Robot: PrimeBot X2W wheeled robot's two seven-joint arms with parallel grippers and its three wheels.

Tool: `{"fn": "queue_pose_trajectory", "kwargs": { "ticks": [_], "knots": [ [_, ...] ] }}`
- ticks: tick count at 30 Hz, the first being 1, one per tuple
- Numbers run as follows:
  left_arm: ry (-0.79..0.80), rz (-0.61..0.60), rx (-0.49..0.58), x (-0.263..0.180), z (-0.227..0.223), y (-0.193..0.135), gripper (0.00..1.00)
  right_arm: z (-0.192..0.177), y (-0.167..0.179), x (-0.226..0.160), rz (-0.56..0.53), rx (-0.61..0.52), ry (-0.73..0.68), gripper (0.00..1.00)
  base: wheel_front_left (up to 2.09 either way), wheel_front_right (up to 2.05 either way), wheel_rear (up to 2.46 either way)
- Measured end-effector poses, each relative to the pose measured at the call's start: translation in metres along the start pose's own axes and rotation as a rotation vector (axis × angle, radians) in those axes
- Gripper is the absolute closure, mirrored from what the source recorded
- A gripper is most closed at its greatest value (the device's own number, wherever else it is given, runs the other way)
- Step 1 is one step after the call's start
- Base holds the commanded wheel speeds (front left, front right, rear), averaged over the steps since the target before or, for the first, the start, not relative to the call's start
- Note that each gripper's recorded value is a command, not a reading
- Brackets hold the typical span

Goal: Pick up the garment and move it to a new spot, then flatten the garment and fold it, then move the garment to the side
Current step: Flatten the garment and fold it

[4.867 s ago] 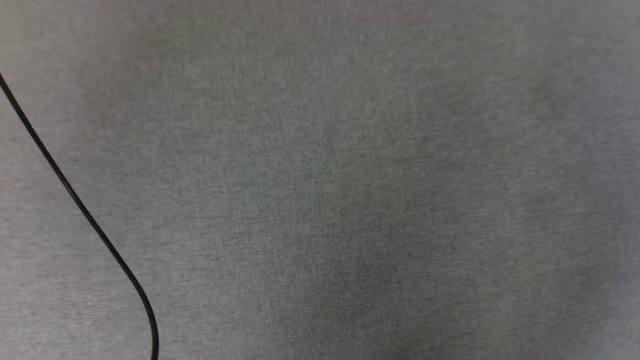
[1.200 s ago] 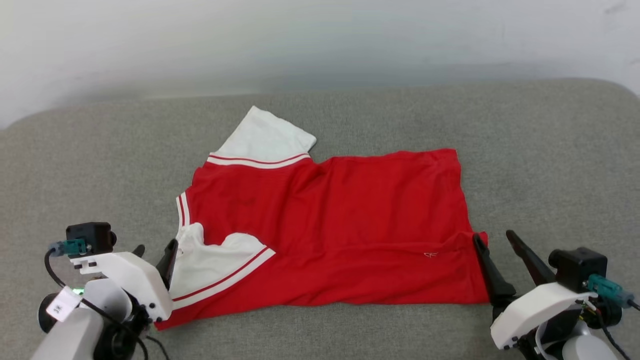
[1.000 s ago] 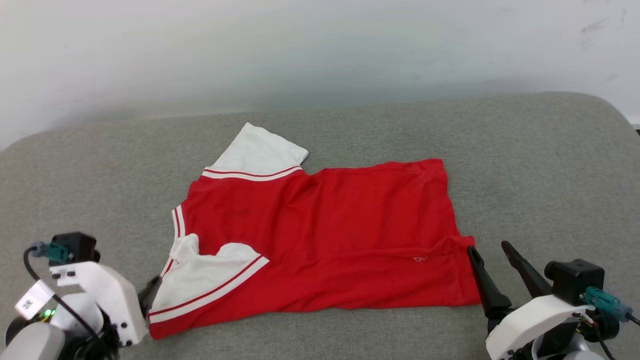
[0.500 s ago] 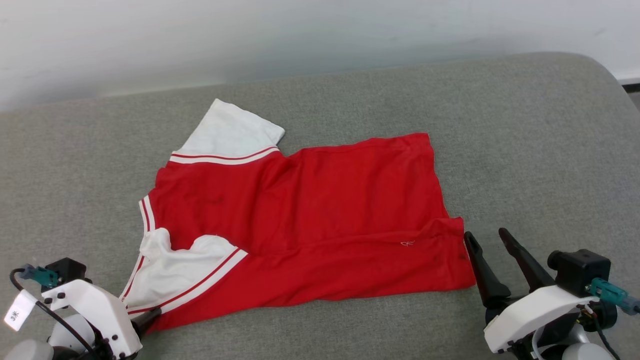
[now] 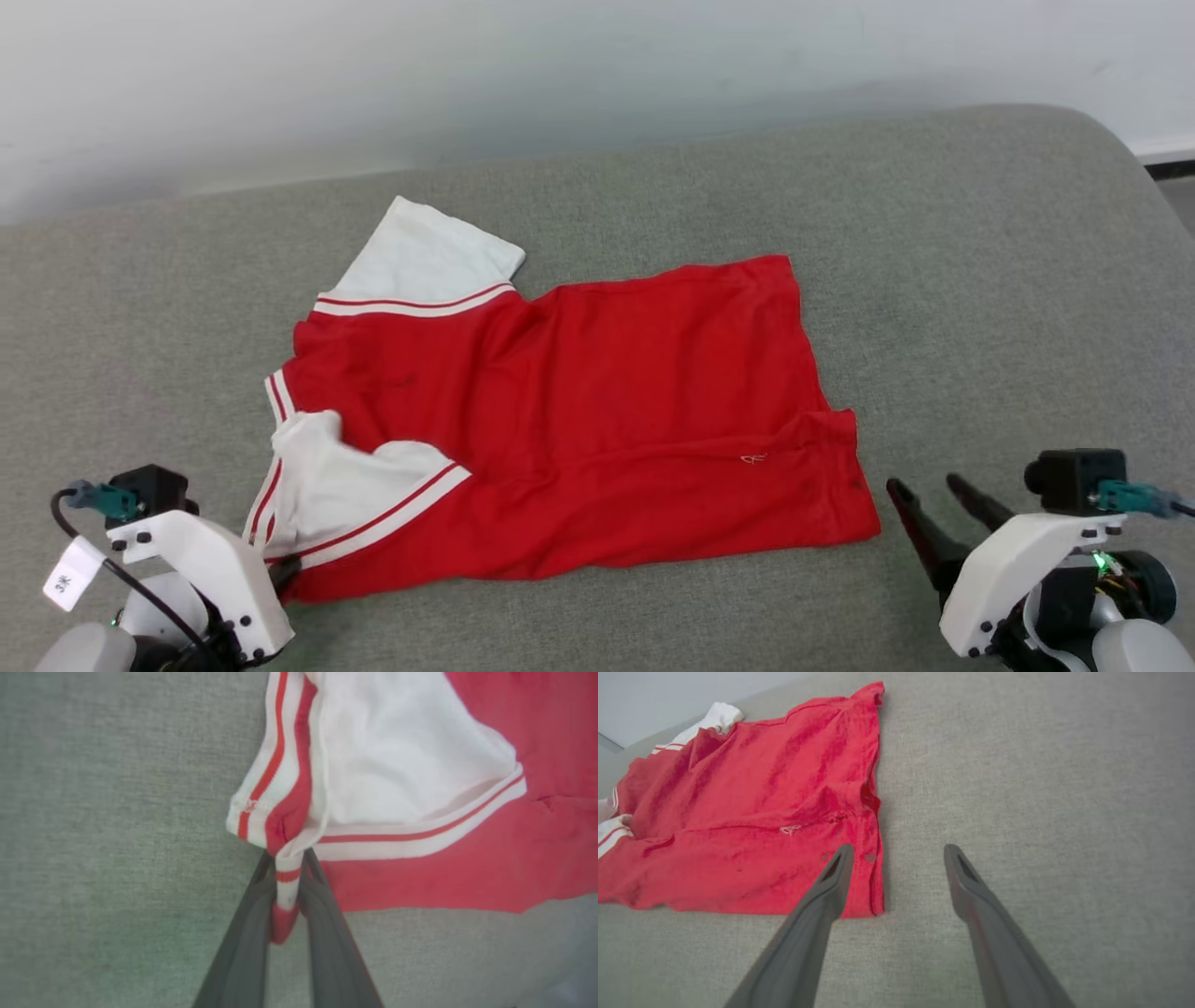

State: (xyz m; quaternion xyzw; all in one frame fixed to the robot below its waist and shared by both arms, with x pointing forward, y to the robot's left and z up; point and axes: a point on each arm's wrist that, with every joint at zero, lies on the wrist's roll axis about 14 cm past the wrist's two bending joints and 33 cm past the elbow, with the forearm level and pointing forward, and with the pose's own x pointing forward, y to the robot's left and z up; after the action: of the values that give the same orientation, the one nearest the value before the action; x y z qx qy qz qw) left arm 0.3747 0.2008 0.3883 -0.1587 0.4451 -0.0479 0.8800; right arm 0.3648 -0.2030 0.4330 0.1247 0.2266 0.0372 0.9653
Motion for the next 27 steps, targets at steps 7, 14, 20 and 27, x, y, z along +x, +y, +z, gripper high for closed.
{"fn": "queue_pose_trajectory", "kwargs": {
  "ticks": [7, 14, 20, 27],
  "knots": [
    [-0.152, -0.014, 0.078, -0.024, 0.025, -0.014, 1.0, -0.028, 0.015, 0.012, 0.073, -0.047, 0.258, 0.0, 0.0, 0.0, 0.0],
    [-0.226, -0.025, 0.129, -0.031, 0.04, -0.026, 1.0, -0.055, 0.025, 0.035, 0.104, -0.065, 0.435, 0.0, 0.0, 0.0, 0.0],
    [-0.235, -0.025, 0.128, -0.032, 0.038, -0.027, 1.0, -0.073, 0.033, 0.038, 0.136, -0.068, 0.559, 1.0, 0.0, 0.0, 0.0],
    [-0.291, 0.0, 0.137, -0.041, 0.04, -0.022, 1.0, -0.052, 0.035, 0.036, 0.151, -0.091, 0.467, 1.0, 0.0, 0.0, 0.0]
  ]
}}
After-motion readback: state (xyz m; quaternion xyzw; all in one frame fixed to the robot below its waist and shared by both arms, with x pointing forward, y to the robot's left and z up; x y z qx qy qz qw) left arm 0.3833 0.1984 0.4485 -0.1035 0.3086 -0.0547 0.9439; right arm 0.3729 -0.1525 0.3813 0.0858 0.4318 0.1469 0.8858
